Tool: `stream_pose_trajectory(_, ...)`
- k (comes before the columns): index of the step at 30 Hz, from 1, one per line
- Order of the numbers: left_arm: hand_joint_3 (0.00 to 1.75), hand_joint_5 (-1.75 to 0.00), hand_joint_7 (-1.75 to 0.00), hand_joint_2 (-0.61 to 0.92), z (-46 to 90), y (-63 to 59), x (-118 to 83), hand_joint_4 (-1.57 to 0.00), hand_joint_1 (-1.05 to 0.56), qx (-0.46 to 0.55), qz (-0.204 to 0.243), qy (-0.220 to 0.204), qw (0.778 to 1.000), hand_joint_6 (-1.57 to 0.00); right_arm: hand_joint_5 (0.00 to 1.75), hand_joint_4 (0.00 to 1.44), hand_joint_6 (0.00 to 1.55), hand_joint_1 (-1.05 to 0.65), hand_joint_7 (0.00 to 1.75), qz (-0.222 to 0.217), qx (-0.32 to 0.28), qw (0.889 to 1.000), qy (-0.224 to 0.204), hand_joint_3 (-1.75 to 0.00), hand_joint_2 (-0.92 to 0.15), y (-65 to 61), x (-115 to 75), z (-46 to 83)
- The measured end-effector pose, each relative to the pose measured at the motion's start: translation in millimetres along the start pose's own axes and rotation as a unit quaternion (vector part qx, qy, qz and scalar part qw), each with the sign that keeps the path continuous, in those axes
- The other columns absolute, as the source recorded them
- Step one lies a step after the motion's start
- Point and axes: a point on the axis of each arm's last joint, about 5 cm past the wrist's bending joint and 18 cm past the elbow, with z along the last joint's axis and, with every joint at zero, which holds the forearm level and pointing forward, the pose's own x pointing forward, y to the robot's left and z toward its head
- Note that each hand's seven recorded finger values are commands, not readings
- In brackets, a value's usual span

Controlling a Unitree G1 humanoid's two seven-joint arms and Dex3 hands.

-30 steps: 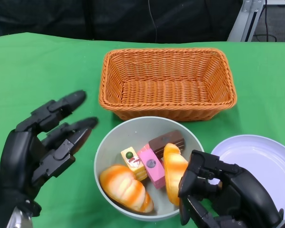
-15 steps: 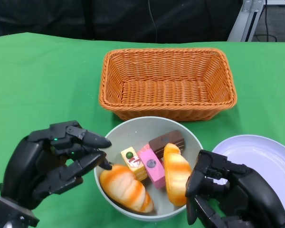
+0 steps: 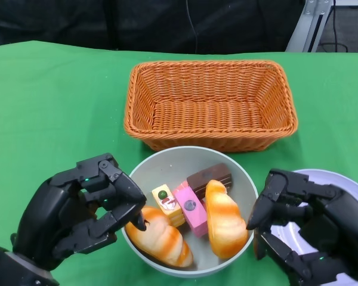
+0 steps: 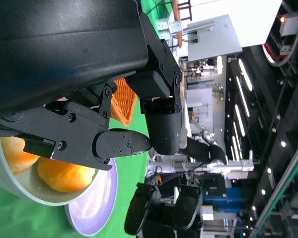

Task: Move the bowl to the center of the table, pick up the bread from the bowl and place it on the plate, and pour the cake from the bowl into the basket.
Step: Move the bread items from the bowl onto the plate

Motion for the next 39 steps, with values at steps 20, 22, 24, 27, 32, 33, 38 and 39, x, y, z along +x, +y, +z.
stream_pose_trajectory(20,0.44,-1.60,-1.28,0.89,2.6,1.2,7.9,-0.71,-0.16,-0.014,-0.009,0.001,1.000,-0.72,0.40,0.75,0.78,-0.40,0.04,0.135,-0.368,0.917,-0.068,0.00,-0.84,-35.0,32.5,55.5)
stream_pose_trajectory(22,0.50,-1.61,-1.30,0.87,2.4,0.9,7.9,-0.70,-0.14,-0.014,-0.009,0.001,1.000,-0.71,0.33,0.78,0.79,-0.43,0.03,0.140,-0.380,0.913,-0.059,0.00,-0.84,-37.1,33.7,53.9)
stream_pose_trajectory(24,0.51,-1.61,-1.30,0.87,2.3,0.5,8.2,-0.70,-0.15,-0.015,-0.010,0.001,1.000,-0.70,0.29,0.79,0.78,-0.45,0.01,0.147,-0.390,0.908,-0.052,0.00,-0.85,-39.1,35.2,53.2)
stream_pose_trajectory(27,0.47,-1.60,-1.27,0.89,2.4,0.5,8.4,-0.70,-0.16,-0.016,-0.011,0.000,1.000,-0.71,0.26,0.79,0.78,-0.46,0.01,0.157,-0.407,0.898,-0.048,0.00,-0.86,-40.0,37.9,54.8)
stream_pose_trajectory(32,0.46,-1.62,-1.29,0.89,3.5,0.5,8.5,-0.71,-0.15,-0.014,-0.011,-0.001,1.000,-0.72,0.20,0.74,0.73,-0.48,0.00,0.173,-0.449,0.875,-0.046,-0.01,-0.87,-40.9,47.2,61.0)
stream_pose_trajectory(33,0.48,-1.62,-1.30,0.88,4.3,0.3,8.9,-0.72,-0.15,-0.012,-0.013,-0.003,1.000,-0.71,0.19,0.74,0.72,-0.49,0.00,0.176,-0.467,0.865,-0.046,0.00,-0.87,-41.6,51.2,64.3)
stream_pose_trajectory(38,0.49,-1.61,-1.29,0.86,5.2,0.1,9.3,-0.72,-0.16,-0.011,-0.014,-0.004,1.000,-0.72,0.16,0.74,0.70,-0.51,0.00,0.193,-0.510,0.837,-0.044,0.00,-0.86,-41.1,64.9,69.4)
stream_pose_trajectory(39,0.49,-1.61,-1.29,0.86,5.2,0.1,9.2,-0.73,-0.16,-0.010,-0.014,-0.004,1.000,-0.73,0.15,0.74,0.70,-0.52,0.00,0.194,-0.513,0.835,-0.042,0.00,-0.86,-41.1,66.2,68.9)
